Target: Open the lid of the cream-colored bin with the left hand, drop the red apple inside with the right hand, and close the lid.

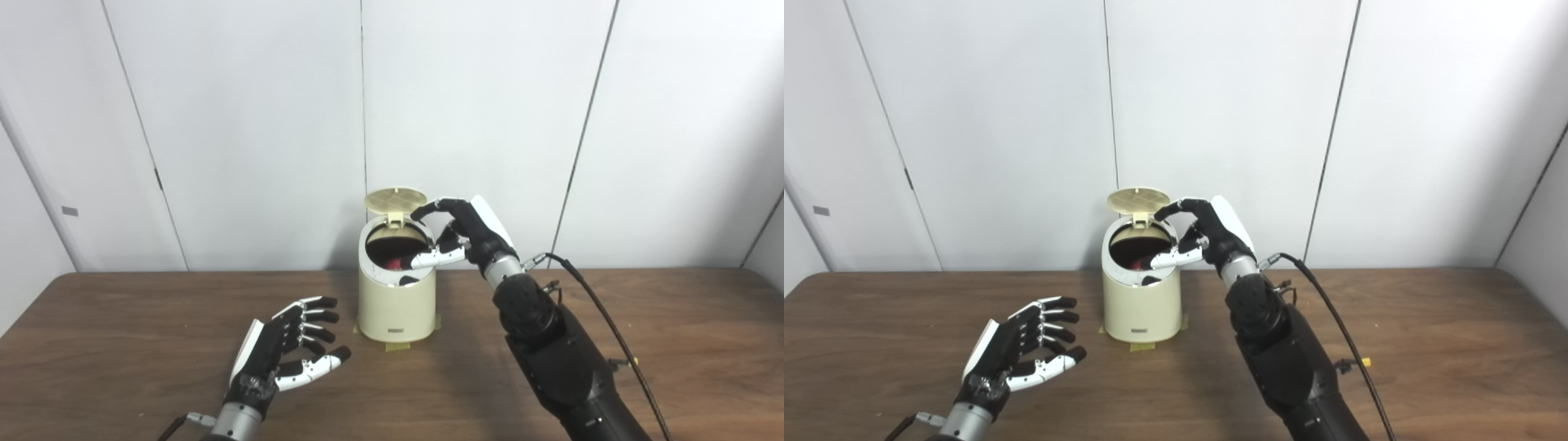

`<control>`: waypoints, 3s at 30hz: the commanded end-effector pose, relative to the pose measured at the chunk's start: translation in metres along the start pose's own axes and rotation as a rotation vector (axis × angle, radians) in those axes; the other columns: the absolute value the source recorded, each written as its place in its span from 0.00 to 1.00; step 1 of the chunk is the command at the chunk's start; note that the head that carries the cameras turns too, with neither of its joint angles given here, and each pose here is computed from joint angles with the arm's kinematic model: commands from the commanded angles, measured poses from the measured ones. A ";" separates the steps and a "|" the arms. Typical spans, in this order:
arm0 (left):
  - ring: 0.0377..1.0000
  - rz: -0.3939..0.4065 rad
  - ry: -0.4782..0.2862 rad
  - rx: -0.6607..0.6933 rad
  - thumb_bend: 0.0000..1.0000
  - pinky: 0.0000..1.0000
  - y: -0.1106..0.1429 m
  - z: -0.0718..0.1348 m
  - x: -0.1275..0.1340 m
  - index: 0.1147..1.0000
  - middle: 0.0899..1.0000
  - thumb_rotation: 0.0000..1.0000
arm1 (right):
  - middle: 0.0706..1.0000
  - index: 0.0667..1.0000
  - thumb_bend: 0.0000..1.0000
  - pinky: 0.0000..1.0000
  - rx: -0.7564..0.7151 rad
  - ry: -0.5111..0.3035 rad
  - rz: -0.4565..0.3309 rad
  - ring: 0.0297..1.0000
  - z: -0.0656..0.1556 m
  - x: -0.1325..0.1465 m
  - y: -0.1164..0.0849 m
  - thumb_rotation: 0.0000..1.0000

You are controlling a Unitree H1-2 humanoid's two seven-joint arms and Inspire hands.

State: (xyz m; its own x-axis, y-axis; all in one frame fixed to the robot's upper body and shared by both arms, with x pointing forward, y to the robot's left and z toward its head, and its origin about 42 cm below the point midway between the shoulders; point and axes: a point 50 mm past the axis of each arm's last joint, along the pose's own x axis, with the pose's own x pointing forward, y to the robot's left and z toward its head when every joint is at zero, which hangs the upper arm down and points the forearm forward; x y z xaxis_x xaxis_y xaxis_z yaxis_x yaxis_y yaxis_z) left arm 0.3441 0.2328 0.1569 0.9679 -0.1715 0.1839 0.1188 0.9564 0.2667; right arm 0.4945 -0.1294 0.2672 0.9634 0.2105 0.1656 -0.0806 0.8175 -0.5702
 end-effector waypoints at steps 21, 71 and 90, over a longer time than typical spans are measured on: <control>0.58 0.031 -0.108 0.005 0.68 0.51 0.006 0.027 0.012 0.73 0.67 0.11 | 0.66 0.69 0.86 0.53 0.357 -0.195 -0.165 0.53 -0.051 -0.096 -0.063 0.18; 0.96 -0.175 -0.328 0.810 0.96 0.83 0.017 0.192 0.212 0.87 0.93 0.36 | 0.68 0.72 0.83 0.45 0.748 -0.133 -0.116 0.54 -0.090 -0.156 -0.025 0.22; 1.00 -0.310 -0.301 0.832 0.98 0.91 -0.004 0.182 0.195 0.81 0.86 0.44 | 0.67 0.71 0.81 0.46 0.717 -0.104 -0.119 0.57 -0.082 -0.156 -0.020 0.19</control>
State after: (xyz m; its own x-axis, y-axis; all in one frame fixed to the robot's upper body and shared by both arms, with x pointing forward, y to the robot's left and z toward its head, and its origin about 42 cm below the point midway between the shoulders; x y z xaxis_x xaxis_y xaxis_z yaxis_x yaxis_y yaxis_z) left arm 0.4913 0.1553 0.3233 0.8306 -0.5446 0.1166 0.1366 0.4023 0.9053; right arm 0.3614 -0.2262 0.1659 0.9693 0.1132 0.2183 -0.1425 0.9821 0.1231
